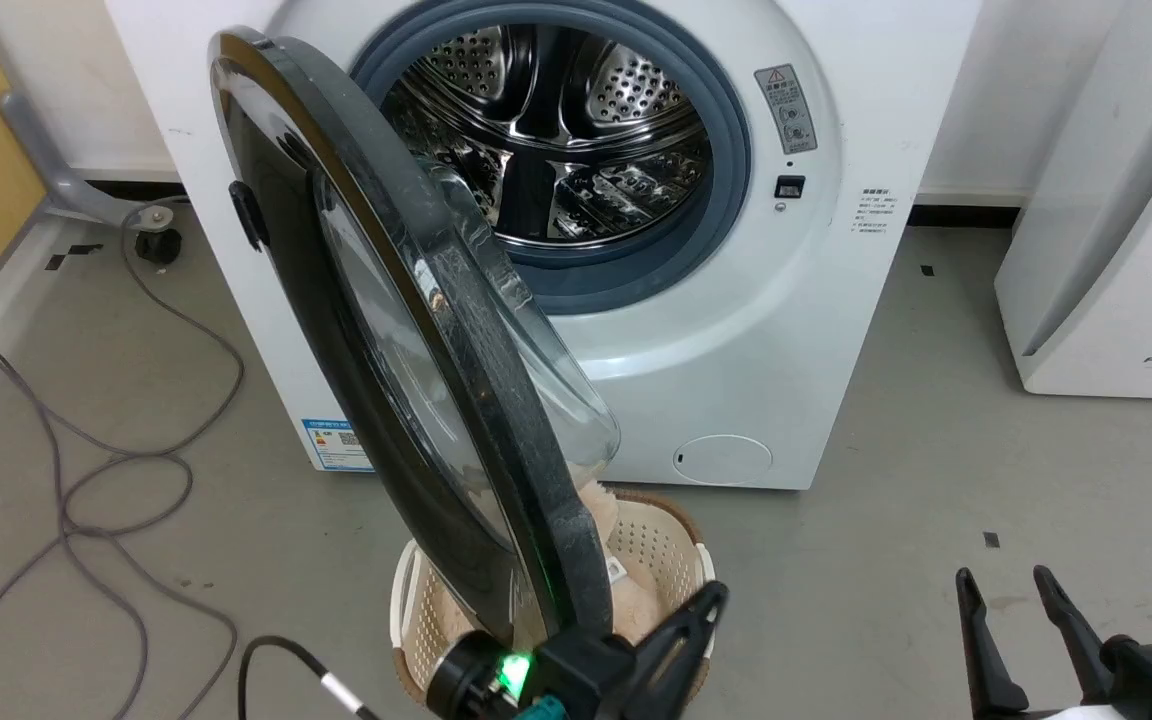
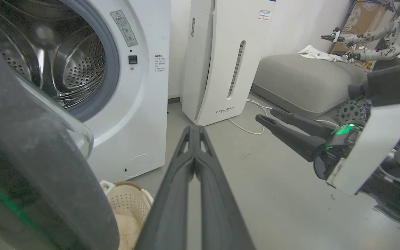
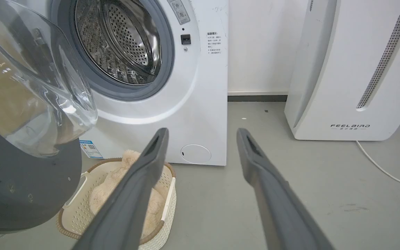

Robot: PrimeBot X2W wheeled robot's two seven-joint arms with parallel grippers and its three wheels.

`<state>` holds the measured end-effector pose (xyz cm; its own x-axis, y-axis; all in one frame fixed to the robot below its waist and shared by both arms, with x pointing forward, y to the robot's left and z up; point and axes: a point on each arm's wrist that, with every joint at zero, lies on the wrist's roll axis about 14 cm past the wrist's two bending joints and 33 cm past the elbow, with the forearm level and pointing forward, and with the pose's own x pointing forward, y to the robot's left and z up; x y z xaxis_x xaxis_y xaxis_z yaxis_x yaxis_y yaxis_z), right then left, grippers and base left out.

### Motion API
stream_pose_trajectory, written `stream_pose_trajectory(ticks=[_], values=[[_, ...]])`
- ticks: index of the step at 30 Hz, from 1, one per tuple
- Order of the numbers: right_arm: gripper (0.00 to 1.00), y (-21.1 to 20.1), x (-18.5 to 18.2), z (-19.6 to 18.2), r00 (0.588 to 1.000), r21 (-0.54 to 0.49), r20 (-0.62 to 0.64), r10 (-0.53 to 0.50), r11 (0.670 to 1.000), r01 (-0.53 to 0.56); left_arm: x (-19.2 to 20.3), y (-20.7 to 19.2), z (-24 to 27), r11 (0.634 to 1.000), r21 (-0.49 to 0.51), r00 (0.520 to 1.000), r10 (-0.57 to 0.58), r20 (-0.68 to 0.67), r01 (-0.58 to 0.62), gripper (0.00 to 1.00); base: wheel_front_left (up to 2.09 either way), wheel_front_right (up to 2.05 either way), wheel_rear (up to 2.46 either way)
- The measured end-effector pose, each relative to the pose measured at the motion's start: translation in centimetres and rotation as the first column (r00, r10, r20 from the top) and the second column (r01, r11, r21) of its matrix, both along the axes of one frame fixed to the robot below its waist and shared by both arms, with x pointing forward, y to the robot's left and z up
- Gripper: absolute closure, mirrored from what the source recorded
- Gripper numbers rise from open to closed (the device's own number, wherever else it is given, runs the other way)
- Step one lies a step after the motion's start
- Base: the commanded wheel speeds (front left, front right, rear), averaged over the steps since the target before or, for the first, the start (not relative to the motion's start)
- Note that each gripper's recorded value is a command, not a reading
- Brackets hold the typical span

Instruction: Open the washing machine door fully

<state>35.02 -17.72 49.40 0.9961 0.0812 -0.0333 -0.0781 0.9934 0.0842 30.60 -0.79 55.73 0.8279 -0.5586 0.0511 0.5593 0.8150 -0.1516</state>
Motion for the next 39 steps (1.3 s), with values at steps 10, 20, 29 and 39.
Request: stream_pose_trajectory(ticks=[10, 20, 29, 39], values=[[0.00, -0.3, -0.3, -0.4, 1.000, 0.001, -0.015, -0.009, 1.000, 0.009, 3.4, 1.9, -1.8, 0.992, 0.040, 0.992, 0.123, -0.002, -0.123, 1.00, 0.00, 0.00, 0.00], [0.00, -0.1, -0.1, -0.4, 1.000, 0.000, -0.017, -0.004, 1.000, 0.004, 3.8, 3.7, -2.5, 0.978, 0.022, 0.978, 0.208, -0.017, -0.208, 1.00, 0.00, 0.00, 0.00], [0.00, 0.1, 0.0, -0.4, 1.000, 0.002, -0.018, 0.004, 1.000, -0.003, 2.6, 6.0, -3.0, 0.952, -0.018, 0.951, 0.304, -0.061, -0.306, 1.00, 0.00, 0.00, 0.00], [0.00, 1.5, 0.7, -0.4, 0.999, 0.008, -0.020, 0.047, 0.999, -0.047, 0.5, 9.9, -2.8, 0.901, -0.020, 0.900, 0.430, -0.068, -0.432, 1.00, 0.00, 0.00, 0.00]])
